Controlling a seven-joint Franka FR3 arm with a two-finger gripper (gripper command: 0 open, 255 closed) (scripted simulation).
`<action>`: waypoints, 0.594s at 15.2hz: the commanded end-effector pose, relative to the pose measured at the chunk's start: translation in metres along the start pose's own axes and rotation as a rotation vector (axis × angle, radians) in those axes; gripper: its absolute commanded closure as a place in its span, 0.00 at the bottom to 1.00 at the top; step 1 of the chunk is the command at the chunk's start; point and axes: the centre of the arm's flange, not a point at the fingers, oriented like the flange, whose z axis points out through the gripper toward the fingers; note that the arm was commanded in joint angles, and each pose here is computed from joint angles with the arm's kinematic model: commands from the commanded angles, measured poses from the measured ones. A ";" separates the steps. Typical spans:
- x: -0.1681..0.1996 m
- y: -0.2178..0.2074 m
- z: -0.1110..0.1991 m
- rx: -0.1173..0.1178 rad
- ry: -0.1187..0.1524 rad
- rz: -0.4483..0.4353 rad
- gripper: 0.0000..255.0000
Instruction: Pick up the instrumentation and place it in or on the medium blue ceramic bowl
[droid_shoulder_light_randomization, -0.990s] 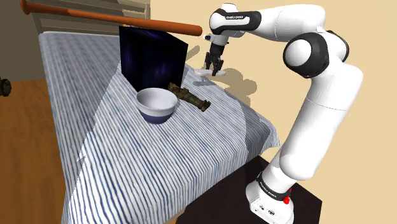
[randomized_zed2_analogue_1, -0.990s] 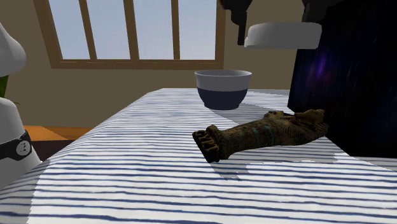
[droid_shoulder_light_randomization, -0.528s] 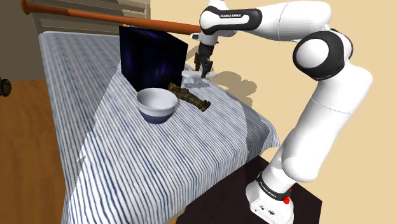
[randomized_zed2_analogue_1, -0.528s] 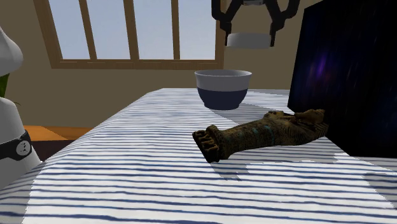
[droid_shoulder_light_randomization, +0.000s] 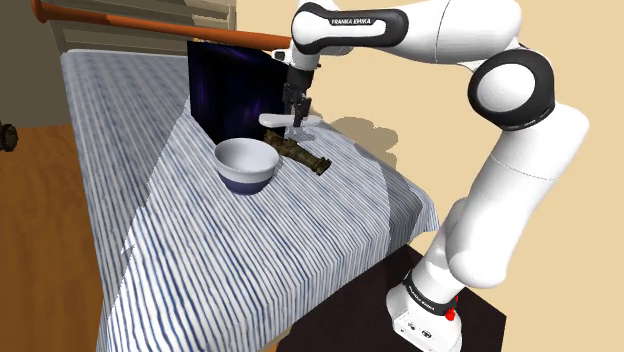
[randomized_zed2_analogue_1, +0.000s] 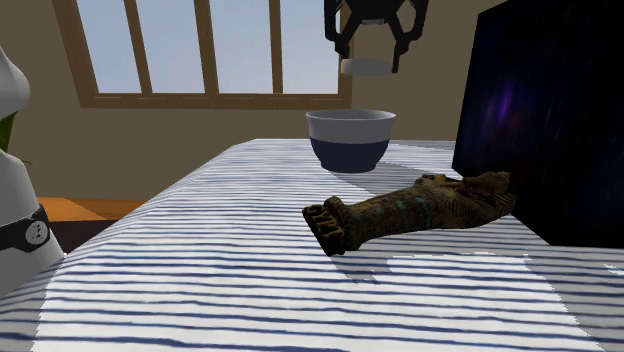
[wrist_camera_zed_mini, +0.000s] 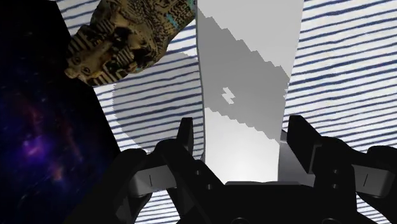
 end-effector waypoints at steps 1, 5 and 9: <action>0.023 -0.006 0.002 0.000 0.000 0.001 1.00; 0.073 -0.021 0.002 0.000 0.000 0.001 1.00; 0.124 -0.036 0.002 0.000 0.000 0.001 1.00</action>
